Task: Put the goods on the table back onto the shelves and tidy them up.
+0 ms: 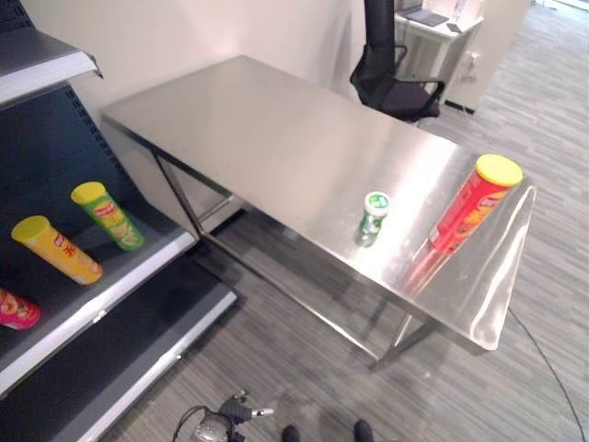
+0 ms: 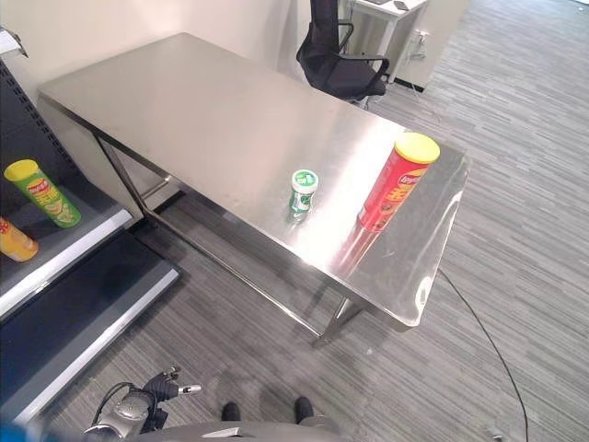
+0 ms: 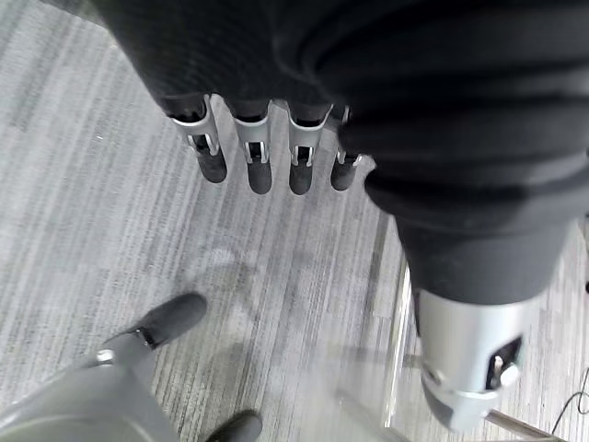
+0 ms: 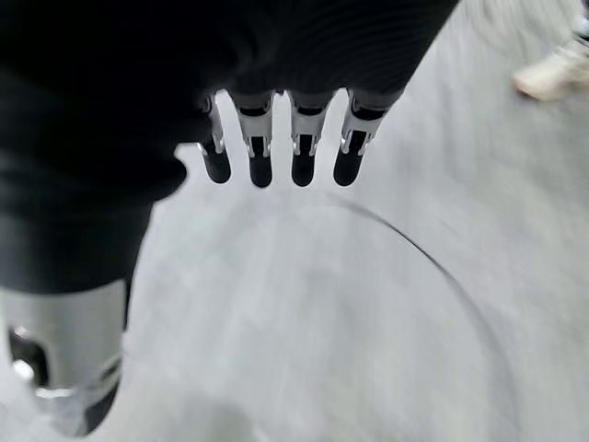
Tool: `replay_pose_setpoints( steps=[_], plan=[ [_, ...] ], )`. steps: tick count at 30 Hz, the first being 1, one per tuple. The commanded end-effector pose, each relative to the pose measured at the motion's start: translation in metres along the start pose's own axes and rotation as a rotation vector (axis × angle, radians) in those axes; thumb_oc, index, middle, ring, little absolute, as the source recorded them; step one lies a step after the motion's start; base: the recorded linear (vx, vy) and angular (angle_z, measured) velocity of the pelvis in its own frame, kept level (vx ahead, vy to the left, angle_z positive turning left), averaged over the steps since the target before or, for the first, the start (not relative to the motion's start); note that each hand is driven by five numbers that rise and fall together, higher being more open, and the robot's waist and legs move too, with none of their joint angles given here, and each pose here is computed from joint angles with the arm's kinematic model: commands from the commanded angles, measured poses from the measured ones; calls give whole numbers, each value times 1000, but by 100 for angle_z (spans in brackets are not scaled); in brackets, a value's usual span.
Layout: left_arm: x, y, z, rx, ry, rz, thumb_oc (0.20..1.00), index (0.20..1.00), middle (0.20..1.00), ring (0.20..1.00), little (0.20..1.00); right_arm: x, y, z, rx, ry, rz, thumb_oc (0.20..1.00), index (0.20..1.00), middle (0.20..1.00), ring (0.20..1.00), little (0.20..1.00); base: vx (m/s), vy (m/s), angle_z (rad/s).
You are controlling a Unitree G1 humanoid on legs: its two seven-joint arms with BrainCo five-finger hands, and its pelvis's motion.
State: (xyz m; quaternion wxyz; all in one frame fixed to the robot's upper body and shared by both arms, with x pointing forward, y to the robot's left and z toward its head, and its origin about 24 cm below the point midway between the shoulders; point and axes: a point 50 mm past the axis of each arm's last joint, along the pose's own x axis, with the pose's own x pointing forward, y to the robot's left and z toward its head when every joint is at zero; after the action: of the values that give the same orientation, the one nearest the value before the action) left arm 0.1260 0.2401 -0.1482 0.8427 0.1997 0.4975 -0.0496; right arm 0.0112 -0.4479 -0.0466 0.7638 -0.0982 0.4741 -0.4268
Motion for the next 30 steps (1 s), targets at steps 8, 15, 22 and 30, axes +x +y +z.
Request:
replay_pose_setpoints(
  steps=[8, 15, 22, 30],
  plan=[
    [1, -7, 5, -48, -31, -6, 1000, 1000, 1000, 1000, 1000, -90, -43, 217, -91, -1026, -169, 1000, 1000, 1000, 1000, 1000, 25, -32, 2],
    [1, -11, 9, -44, -52, -33, 1000, 1000, 1000, 1000, 1000, -148, 1, 279, -163, -1375, 0, 1000, 1000, 1000, 1000, 1000, 11, -32, 4],
    [1, -19, 8, -58, -51, -58, 1000, 1000, 1000, 1000, 1000, -155, 28, 298, -273, -1405, 84, 1000, 1000, 1000, 1000, 1000, 9, -19, 12],
    [0, -26, 4, -71, -37, -71, 1000, 1000, 1000, 1000, 1000, -158, 67, 307, -277, -1415, 218, 1000, 1000, 1000, 1000, 1000, 10, -17, 8]
  ],
)
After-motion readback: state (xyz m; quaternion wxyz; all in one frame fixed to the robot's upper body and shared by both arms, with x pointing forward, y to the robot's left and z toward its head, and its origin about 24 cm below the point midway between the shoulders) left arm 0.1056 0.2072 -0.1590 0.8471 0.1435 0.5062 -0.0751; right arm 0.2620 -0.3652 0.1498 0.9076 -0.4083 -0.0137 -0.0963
